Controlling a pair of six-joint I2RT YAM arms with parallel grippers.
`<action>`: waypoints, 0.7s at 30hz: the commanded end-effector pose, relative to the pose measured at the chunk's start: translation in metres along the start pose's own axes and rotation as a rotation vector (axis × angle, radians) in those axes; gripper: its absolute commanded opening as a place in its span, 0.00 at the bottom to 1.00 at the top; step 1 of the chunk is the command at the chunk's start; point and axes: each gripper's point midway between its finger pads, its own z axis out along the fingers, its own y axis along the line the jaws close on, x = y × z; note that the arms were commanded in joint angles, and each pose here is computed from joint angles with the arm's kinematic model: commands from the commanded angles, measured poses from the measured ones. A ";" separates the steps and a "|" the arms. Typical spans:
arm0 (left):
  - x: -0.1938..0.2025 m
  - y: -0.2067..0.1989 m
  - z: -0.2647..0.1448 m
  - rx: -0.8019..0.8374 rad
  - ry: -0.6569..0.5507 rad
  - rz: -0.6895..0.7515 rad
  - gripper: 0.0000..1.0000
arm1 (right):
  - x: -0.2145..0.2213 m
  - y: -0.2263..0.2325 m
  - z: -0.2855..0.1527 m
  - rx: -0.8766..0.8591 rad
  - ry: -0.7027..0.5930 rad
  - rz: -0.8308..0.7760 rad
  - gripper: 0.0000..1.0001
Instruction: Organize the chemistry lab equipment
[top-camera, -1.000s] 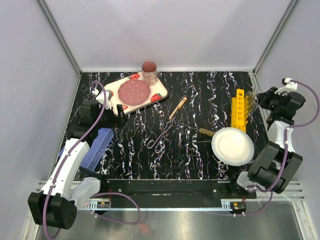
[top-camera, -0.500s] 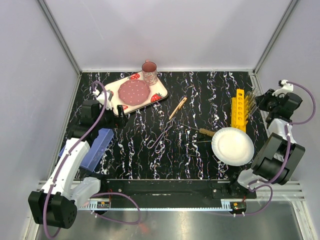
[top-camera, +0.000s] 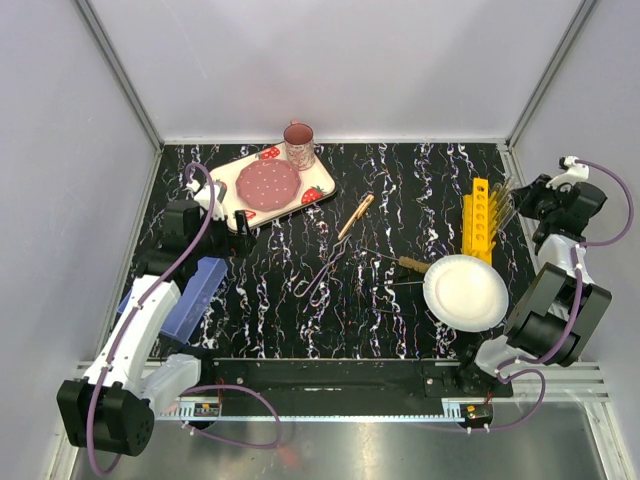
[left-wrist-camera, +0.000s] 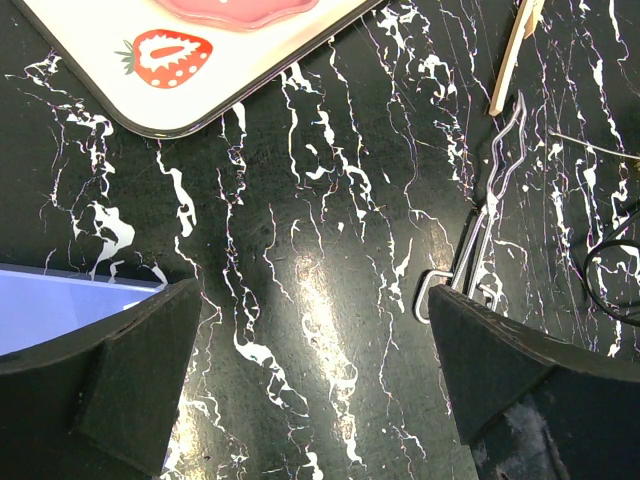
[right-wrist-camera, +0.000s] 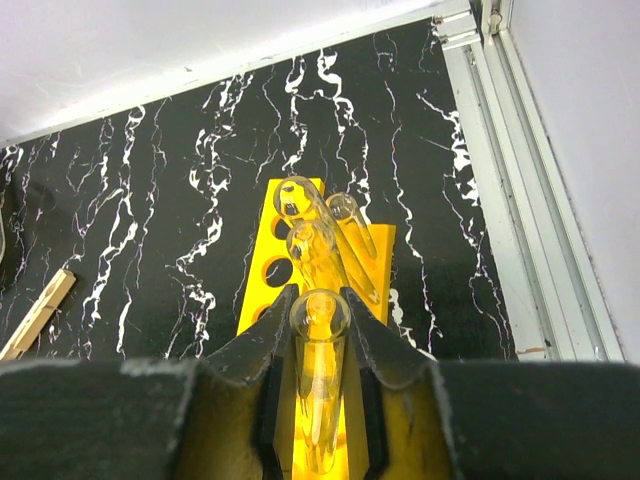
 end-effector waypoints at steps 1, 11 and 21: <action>-0.013 -0.004 0.001 0.027 -0.050 0.030 0.99 | -0.041 0.007 -0.001 -0.031 -0.098 -0.057 0.14; -0.013 -0.004 0.001 0.029 -0.051 0.031 0.99 | -0.027 0.002 0.004 -0.026 -0.075 -0.046 0.14; -0.012 -0.004 0.002 0.030 -0.046 0.030 0.99 | -0.004 0.004 0.004 -0.048 -0.025 -0.025 0.14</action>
